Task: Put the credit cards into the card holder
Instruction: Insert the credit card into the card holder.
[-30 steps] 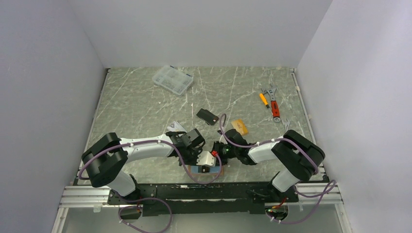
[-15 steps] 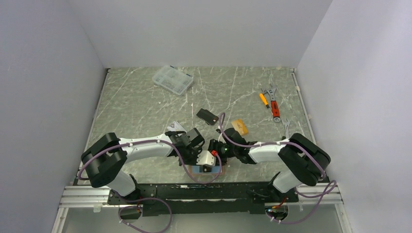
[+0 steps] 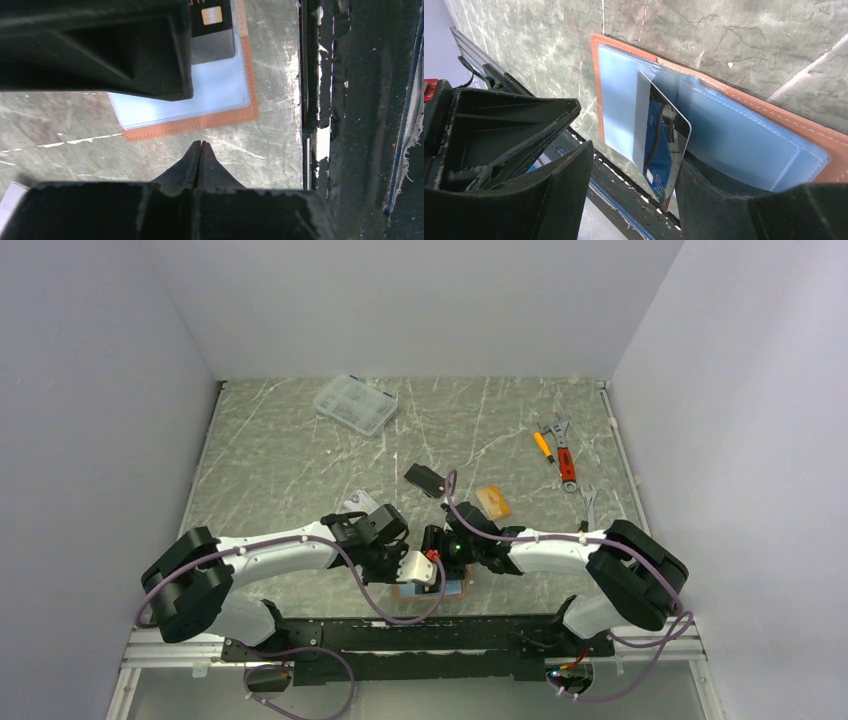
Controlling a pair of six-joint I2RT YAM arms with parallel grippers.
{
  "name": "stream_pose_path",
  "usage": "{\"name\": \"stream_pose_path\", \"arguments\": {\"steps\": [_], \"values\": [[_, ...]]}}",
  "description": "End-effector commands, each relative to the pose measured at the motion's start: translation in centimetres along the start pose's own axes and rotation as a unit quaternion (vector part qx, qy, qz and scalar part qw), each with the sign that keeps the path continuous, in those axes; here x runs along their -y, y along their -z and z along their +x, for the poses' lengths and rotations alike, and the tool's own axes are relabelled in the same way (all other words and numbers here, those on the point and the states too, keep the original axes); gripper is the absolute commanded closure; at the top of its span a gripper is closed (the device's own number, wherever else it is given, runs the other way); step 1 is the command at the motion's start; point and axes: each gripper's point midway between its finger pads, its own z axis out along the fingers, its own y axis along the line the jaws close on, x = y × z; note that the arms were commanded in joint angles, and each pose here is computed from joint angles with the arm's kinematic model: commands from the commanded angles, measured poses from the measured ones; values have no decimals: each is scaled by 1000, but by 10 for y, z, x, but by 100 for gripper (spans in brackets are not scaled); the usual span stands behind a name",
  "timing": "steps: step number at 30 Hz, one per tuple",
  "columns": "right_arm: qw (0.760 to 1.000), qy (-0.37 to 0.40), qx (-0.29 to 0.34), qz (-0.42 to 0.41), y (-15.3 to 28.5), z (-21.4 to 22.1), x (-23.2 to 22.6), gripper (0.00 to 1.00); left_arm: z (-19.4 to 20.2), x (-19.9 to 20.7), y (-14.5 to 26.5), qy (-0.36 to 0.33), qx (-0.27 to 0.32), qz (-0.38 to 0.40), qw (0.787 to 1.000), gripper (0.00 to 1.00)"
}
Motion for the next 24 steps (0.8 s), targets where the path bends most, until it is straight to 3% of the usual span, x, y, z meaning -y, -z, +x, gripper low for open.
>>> {"name": "stream_pose_path", "arguments": {"steps": [1, 14, 24], "values": [[990, 8, 5, 142, 6, 12, 71, 37, -21, -4, 7, -14, 49, -4, 999, 100], [998, 53, 15, 23, 8, 5, 29, 35, -50, -24, -3, -37, 79, -23, 996, 100], [996, 39, 78, -24, 16, 1, 31, 36, -57, -40, -11, -20, 101, -34, 994, 100]]}}
